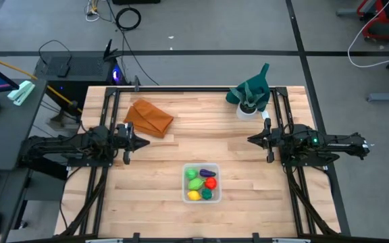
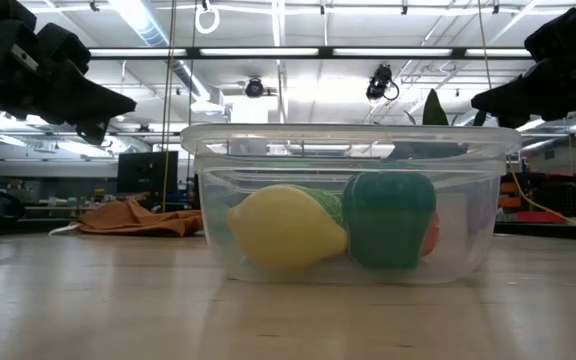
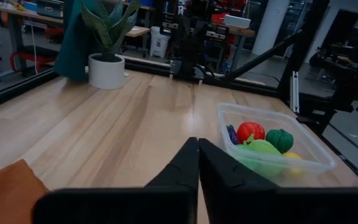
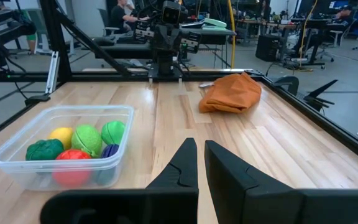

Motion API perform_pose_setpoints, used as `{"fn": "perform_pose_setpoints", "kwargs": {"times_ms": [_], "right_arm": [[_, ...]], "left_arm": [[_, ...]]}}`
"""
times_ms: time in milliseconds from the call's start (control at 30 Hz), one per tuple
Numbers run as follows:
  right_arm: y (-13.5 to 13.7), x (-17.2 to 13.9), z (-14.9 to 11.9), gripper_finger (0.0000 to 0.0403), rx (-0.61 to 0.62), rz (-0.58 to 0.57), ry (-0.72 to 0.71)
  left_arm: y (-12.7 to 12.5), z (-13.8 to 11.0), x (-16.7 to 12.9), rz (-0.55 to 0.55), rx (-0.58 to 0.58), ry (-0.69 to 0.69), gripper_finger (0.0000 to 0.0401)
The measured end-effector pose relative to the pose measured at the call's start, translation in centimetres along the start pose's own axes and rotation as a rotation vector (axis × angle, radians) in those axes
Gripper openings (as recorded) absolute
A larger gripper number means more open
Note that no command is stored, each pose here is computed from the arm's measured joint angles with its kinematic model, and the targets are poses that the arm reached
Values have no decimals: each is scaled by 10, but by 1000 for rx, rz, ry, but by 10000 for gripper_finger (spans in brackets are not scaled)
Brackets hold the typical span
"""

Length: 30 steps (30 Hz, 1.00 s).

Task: Pick and placing Produce into tupperware
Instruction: Return to Home Position

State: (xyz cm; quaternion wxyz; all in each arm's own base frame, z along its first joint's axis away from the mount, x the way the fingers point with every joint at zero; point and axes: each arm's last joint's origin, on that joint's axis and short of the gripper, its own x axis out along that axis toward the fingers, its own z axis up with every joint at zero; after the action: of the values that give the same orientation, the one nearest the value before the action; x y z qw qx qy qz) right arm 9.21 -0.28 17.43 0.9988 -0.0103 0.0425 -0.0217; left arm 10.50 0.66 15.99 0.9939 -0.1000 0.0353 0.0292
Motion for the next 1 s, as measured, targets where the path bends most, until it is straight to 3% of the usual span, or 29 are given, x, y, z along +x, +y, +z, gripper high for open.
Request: {"fn": "perform_pose_setpoints", "kwargs": {"times_ms": [233,433,1000], "right_arm": [[0,0,0,0,0,0,0],[0,0,0,0,0,0,0],[0,0,0,0,0,0,0]], "left_arm": [[0,0,0,0,0,0,65],[0,0,0,0,0,0,86],[0,0,0,0,0,0,82]]}}
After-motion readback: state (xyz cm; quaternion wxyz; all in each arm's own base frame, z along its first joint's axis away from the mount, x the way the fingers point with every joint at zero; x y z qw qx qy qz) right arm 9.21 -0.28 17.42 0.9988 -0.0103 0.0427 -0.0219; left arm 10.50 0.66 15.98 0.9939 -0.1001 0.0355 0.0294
